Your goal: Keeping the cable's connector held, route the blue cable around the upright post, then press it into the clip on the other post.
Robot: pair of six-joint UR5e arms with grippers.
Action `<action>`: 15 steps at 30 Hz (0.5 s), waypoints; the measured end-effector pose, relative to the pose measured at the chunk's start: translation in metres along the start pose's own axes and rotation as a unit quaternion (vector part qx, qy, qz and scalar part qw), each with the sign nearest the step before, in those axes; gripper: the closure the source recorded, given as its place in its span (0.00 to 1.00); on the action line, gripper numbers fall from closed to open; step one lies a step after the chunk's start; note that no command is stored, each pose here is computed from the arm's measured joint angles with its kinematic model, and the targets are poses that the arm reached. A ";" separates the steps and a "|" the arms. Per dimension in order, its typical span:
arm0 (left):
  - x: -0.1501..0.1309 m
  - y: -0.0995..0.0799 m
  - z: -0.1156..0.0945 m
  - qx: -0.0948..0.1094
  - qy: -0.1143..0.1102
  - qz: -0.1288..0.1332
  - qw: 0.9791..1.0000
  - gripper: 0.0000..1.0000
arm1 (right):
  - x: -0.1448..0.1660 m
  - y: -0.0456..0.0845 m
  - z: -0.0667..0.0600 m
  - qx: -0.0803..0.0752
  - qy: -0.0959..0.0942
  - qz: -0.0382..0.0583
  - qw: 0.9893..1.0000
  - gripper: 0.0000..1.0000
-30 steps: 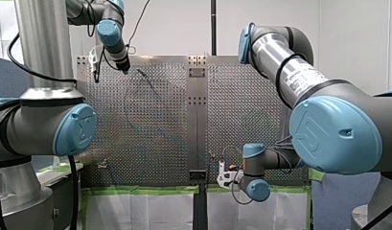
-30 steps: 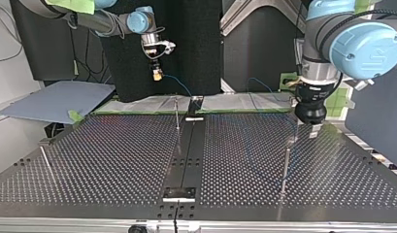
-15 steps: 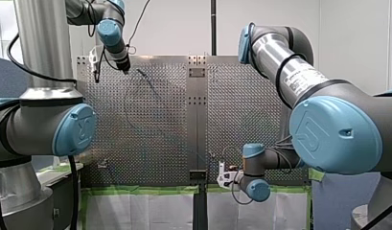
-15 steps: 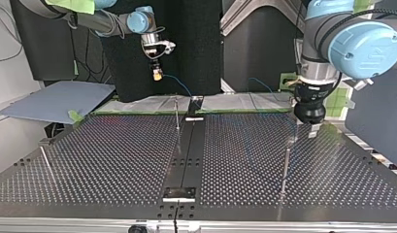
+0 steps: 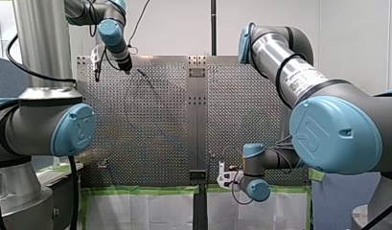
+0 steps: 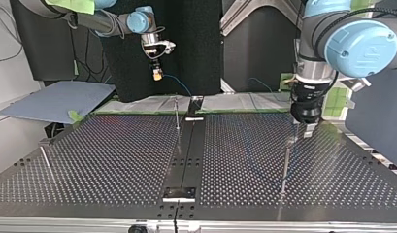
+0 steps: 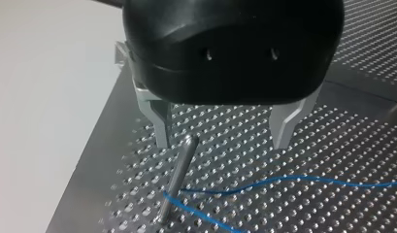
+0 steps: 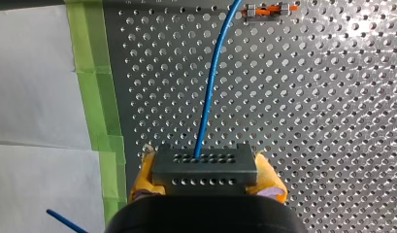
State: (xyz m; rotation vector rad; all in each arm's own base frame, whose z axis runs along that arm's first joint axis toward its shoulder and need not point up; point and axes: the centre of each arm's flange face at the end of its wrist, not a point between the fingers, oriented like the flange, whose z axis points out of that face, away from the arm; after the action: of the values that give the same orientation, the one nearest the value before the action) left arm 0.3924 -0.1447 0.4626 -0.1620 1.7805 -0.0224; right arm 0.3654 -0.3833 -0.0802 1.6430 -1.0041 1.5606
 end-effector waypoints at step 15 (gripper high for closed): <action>-0.010 -0.055 0.017 0.053 -0.026 0.082 0.995 0.00 | 0.000 -0.001 0.000 0.002 0.001 0.000 1.000 1.00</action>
State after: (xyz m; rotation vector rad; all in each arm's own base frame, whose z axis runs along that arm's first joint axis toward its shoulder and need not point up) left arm 0.4161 -0.1971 0.4745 0.0601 1.7318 0.0044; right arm 0.3667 -0.3827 -0.0800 1.6436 -1.0004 1.5666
